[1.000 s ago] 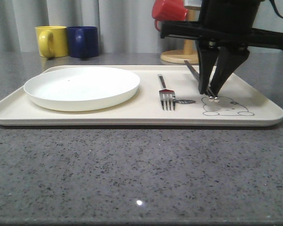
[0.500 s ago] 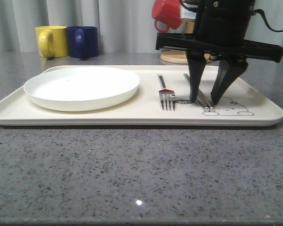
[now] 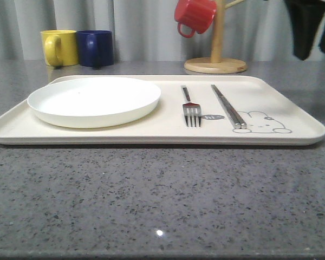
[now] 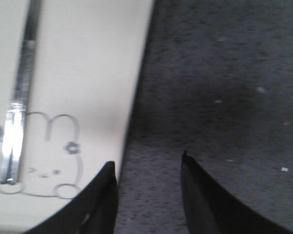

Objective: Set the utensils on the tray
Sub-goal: 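Release the chopsticks and raise the right gripper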

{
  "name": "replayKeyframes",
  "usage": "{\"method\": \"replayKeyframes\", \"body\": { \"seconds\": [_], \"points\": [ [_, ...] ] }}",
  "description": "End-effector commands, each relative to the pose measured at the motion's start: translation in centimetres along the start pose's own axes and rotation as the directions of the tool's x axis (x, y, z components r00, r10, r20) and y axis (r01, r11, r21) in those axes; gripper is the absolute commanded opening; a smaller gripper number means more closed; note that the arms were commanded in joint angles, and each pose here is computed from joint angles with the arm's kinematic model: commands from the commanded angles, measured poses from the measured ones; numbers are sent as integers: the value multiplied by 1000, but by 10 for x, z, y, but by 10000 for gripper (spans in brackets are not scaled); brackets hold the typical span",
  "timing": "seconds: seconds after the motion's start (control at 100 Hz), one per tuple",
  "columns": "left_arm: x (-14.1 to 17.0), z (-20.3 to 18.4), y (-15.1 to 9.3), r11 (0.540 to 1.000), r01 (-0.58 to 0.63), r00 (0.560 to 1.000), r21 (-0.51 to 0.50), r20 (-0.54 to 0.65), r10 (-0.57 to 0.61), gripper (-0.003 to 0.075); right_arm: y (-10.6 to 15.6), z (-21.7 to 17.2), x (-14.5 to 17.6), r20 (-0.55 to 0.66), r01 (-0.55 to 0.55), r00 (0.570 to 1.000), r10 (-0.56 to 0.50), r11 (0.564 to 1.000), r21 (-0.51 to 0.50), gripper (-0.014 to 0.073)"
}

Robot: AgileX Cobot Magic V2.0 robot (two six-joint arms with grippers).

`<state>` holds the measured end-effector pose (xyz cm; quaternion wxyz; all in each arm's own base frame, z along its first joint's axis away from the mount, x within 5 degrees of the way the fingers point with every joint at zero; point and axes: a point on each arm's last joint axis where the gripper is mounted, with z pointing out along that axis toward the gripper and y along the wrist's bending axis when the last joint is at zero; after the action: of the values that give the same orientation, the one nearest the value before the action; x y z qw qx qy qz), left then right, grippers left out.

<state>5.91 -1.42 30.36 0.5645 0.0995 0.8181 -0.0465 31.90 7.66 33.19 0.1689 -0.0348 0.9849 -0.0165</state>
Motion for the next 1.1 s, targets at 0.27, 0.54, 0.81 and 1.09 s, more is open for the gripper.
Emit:
{"method": "replayKeyframes", "body": {
  "seconds": [0.27,0.54,0.81,1.09],
  "points": [
    [-14,-3,1,1000,18,996,-5,91,-18,-19,-130,-19,6,48,-265,964,261,950,162,328],
    [-14,-3,1,1000,18,996,-5,91,-18,-19,-181,10,3,63,-299,954,292,939,168,328],
    [-14,-3,1,1000,18,996,-5,91,-18,-19,-205,55,-5,55,-310,951,305,941,134,328],
    [-14,-3,1,1000,18,996,-5,91,-18,-19,-213,81,-7,27,-317,948,316,939,135,326]
  ]
}}
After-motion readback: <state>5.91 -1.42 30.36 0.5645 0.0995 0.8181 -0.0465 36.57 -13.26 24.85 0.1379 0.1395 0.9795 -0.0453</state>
